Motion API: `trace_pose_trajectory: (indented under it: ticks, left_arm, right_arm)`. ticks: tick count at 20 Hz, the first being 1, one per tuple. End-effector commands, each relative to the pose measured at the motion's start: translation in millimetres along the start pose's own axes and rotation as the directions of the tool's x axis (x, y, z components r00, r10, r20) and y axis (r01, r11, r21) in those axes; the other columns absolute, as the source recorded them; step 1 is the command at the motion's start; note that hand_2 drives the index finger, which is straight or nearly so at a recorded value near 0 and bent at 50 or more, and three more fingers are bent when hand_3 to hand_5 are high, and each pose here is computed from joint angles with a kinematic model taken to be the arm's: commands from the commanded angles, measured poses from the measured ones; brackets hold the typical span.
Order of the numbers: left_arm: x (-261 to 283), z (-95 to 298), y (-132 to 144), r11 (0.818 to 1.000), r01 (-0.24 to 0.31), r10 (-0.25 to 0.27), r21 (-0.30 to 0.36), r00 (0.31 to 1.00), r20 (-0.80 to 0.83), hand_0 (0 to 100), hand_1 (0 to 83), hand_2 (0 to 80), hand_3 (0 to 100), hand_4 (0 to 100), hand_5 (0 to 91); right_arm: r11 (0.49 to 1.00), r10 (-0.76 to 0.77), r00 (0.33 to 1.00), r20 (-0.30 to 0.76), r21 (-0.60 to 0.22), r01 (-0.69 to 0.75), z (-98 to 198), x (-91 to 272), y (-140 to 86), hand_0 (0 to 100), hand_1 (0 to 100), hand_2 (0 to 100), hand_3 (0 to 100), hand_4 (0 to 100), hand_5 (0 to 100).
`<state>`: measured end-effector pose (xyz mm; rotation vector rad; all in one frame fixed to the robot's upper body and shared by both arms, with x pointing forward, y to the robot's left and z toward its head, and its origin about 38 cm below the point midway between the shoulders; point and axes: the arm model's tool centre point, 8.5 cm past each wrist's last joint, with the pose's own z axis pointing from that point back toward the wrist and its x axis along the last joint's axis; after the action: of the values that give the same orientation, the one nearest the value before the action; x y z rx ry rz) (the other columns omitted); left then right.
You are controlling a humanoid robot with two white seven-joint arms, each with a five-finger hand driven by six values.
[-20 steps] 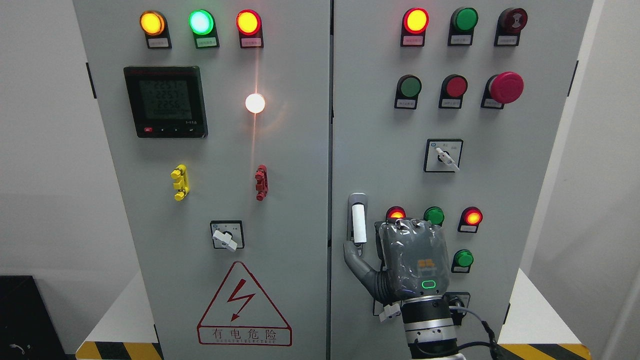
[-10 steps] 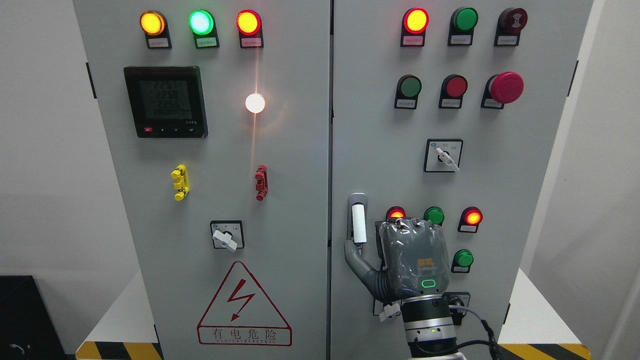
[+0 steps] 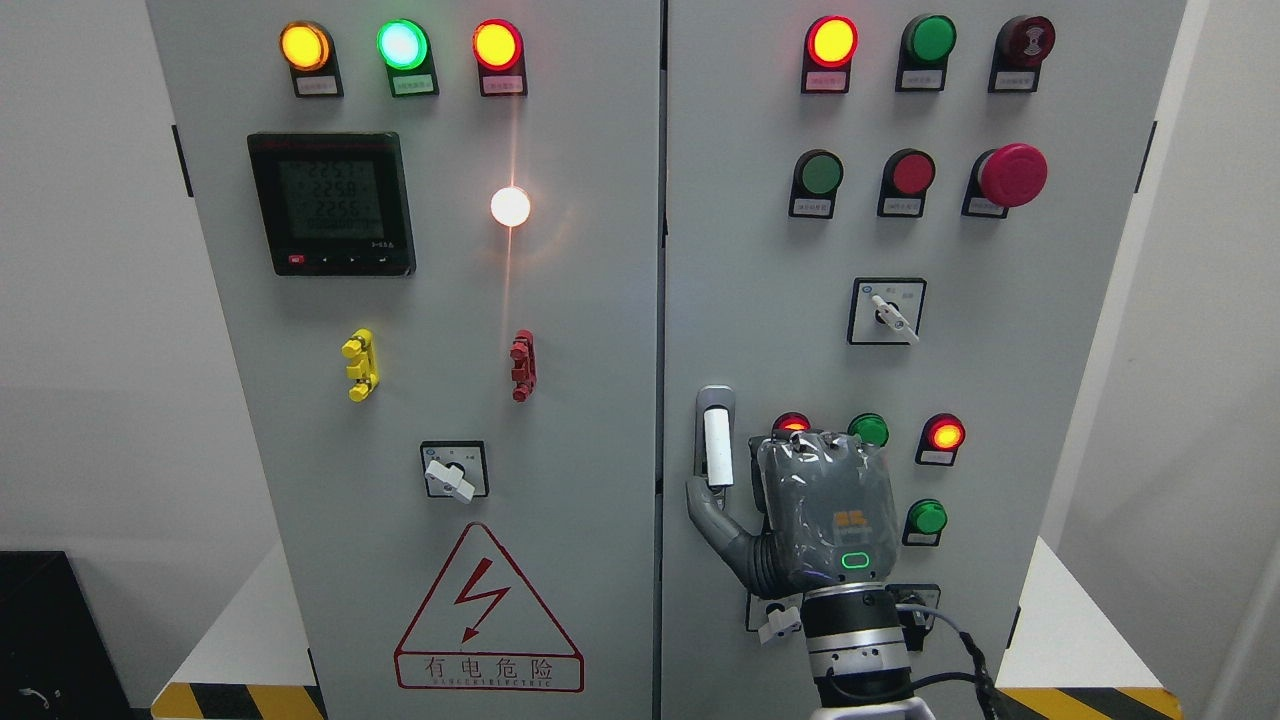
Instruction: Release door handle
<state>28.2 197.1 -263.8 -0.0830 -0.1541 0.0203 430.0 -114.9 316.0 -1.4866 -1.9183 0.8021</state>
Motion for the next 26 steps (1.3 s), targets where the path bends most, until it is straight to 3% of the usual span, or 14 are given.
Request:
trace_pose_trajectory:
  ticks: [1, 26]
  left_arm:
    - [-4.7, 0.5, -0.1, 1.0, -0.001, 0.001, 0.0, 1.0, -0.007, 12, 55.6, 0.0, 0, 0, 0.0]
    - [-6.2, 0.8, 1.0, 1.0, -0.001, 0.001, 0.002, 1.0, -0.01, 12, 55.6, 0.0, 0, 0, 0.0]
  right_arm:
    - [1.0, 0.002, 1.0, -0.001, 0.006, -0.002, -0.2, -0.5, 2.7, 35, 33, 94, 100, 100, 100]
    - [1.0, -0.004, 1.0, -0.018, 0.001, 0.004, -0.8, -1.1, 1.1, 43, 35, 94, 100, 100, 100]
